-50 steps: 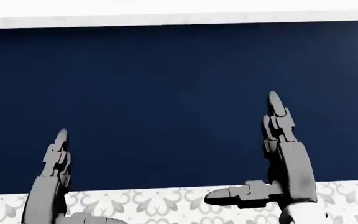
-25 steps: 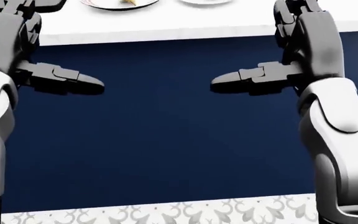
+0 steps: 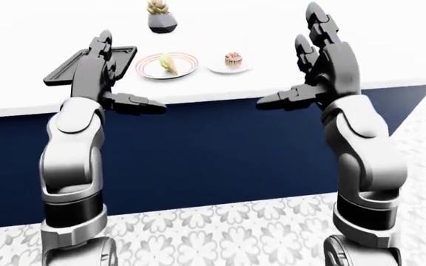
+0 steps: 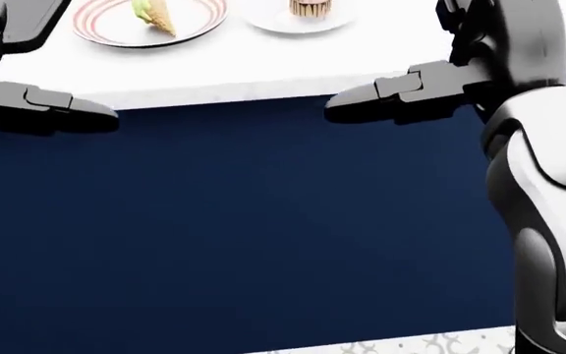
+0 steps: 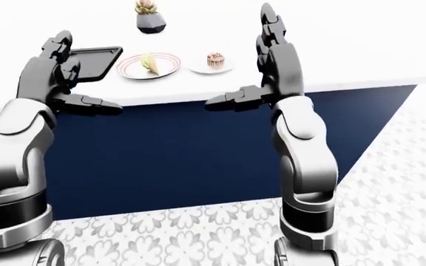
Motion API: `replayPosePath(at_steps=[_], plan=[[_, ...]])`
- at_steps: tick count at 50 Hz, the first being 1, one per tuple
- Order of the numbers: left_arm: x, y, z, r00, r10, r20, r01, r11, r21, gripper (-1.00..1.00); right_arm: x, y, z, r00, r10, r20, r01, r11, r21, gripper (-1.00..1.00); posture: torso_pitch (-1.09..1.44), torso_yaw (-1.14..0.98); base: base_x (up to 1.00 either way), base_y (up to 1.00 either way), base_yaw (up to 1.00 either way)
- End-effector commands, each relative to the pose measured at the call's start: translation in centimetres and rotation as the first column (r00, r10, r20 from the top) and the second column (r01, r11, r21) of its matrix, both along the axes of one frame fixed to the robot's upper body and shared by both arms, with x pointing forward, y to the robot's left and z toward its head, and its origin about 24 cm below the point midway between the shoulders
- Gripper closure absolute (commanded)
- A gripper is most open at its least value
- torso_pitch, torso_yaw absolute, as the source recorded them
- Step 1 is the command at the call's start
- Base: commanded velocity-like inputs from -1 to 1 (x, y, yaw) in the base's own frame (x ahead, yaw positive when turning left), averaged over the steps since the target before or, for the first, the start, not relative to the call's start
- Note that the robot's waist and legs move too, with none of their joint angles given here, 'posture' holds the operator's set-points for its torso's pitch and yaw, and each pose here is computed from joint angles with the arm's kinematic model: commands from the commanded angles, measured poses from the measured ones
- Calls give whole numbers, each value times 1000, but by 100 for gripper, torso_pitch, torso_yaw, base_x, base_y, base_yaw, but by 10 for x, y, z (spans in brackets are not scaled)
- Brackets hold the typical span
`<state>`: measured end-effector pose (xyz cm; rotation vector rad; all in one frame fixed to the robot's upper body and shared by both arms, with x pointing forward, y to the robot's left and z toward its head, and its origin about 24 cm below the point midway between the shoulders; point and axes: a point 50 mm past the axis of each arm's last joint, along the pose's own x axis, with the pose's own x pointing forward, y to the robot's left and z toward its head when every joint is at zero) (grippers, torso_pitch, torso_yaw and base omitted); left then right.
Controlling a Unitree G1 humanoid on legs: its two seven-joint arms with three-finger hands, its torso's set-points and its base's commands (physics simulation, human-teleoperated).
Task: Move the dessert items from the plate to the tray.
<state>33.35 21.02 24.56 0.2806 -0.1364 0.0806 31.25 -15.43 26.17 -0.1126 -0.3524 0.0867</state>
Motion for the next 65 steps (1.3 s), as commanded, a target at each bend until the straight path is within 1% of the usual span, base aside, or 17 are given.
replayPosePath(at_steps=[1, 11, 16, 18, 23, 26, 31, 41, 42, 45, 57, 60, 65], plan=[[-5, 3, 20, 996, 13, 87, -14, 1000, 13, -100, -4, 4, 14, 997, 16, 72, -16, 1000, -9, -100, 0, 0, 46, 20, 0], [-7, 5, 22, 996, 18, 92, -20, 1000, 19, -100, -5, 5, 13, 997, 21, 71, -20, 1000, -21, -100, 0, 0, 36, 32, 0], [-8, 5, 23, 996, 18, 92, -21, 999, 26, -100, -6, 5, 12, 997, 25, 75, -25, 1000, -7, -100, 0, 0, 27, 2, 0], [-9, 3, 23, 996, 15, 92, -18, 999, 31, -100, -7, 4, 11, 997, 27, 73, -29, 999, 17, -100, 0, 0, 16, 0, 0], [-11, 3, 29, 995, 14, 97, -19, 999, 45, -100, -8, 3, 12, 997, 23, 76, -23, 1000, 1, -100, 0, 0, 14, 0, 0], [-10, 3, 32, 995, 13, 100, -18, 999, 50, -100, -7, 3, 13, 997, 22, 79, -23, 1000, 9, -100, 0, 0, 14, 0, 0], [-10, 2, 28, 996, 7, 93, -13, 998, 55, -100, -7, 3, 14, 996, 23, 82, -24, 1000, 13, -100, 0, 0, 14, 0, 0], [-13, 4, 25, 996, 14, 93, -19, 998, 58, -100, -9, 4, 14, 996, 25, 82, -26, 1000, 11, -100, 0, 0, 14, 0, 0], [-13, 5, 25, 996, 15, 94, -21, 998, 58, -100, -9, 4, 14, 996, 24, 83, -26, 999, 22, -100, 0, 0, 15, 0, 0], [-13, 5, 24, 996, 16, 91, -22, 998, 57, -100, -9, 3, 14, 996, 23, 81, -25, 999, 24, -100, 0, 0, 14, 0, 0], [-14, 4, 25, 996, 15, 93, -20, 998, 59, -100, -9, 2, 12, 996, 23, 81, -25, 999, 21, -100, 0, 0, 16, 0, 0], [-14, 3, 23, 996, 13, 90, -19, 998, 58, -100, -10, 3, 11, 996, 25, 81, -26, 1000, 13, -100, 0, 0, 23, 0, 0], [-14, 3, 28, 995, 13, 96, -19, 998, 61, -100, -11, 3, 13, 996, 28, 84, -27, 1000, -5, -100, 0, 0, 22, 0, 0]])
